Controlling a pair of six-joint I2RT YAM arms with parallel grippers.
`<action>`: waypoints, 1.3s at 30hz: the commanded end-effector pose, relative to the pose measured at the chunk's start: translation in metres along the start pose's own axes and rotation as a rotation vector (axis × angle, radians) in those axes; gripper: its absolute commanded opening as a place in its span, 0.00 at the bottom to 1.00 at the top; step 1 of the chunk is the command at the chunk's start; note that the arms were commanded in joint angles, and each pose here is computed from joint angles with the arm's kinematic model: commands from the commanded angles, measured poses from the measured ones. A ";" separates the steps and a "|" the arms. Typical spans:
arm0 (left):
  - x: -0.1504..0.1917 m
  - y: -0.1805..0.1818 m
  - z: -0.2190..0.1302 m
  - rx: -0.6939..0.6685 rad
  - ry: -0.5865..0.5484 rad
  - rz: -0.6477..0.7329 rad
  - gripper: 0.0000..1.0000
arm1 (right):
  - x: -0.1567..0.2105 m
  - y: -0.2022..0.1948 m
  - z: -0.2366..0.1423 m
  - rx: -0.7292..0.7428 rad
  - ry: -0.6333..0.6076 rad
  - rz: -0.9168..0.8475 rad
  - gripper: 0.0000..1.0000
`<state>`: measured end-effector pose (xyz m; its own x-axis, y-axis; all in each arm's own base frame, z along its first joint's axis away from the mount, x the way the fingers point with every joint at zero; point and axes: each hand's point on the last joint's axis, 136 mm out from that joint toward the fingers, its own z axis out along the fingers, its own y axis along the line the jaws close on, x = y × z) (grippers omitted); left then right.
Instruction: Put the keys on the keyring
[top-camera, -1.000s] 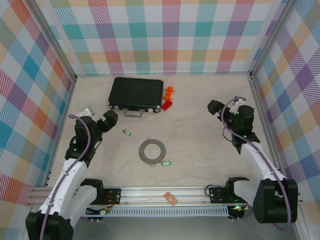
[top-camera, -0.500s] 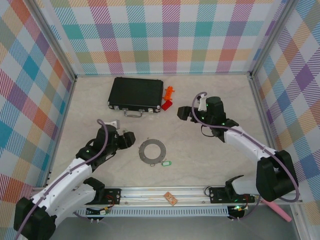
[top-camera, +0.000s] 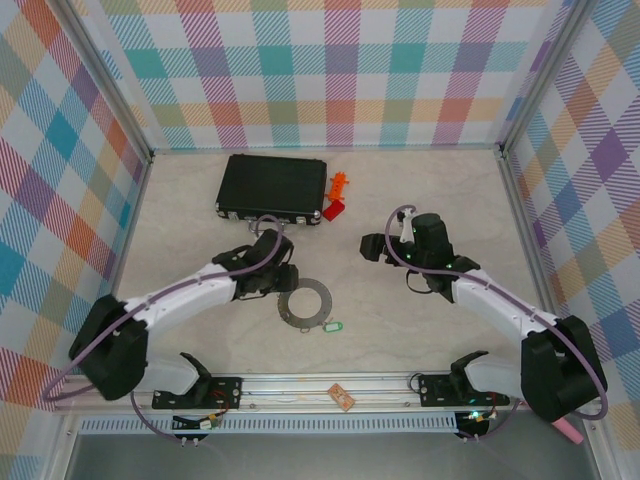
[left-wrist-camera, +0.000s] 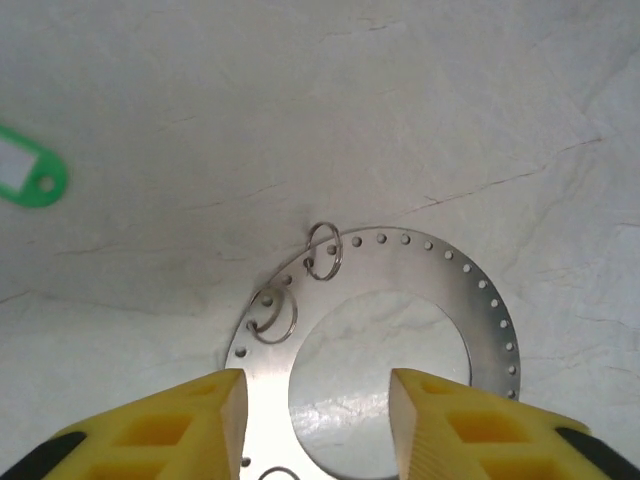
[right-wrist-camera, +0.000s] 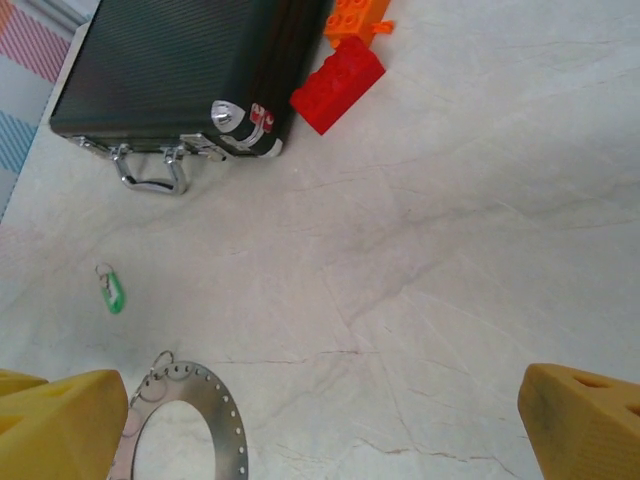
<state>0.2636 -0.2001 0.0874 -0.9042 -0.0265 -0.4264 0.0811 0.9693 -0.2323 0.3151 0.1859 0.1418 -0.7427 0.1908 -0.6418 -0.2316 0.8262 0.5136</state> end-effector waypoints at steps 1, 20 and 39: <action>0.006 0.001 0.009 -0.063 0.069 0.022 0.38 | -0.010 0.001 -0.004 0.004 -0.063 0.003 0.99; 0.003 -0.005 0.050 -0.209 0.228 0.124 0.22 | -0.008 0.000 -0.004 0.006 -0.053 0.023 0.99; 0.003 0.003 0.058 -0.254 0.230 0.143 0.19 | -0.008 0.002 -0.005 -0.001 -0.052 0.030 0.99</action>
<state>0.2826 -0.2093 0.0339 -0.9667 0.1229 -0.2244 0.1187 0.9924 0.0318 0.3176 0.1810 0.1435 -0.7281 0.2295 -0.6459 -0.1995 0.8306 0.5200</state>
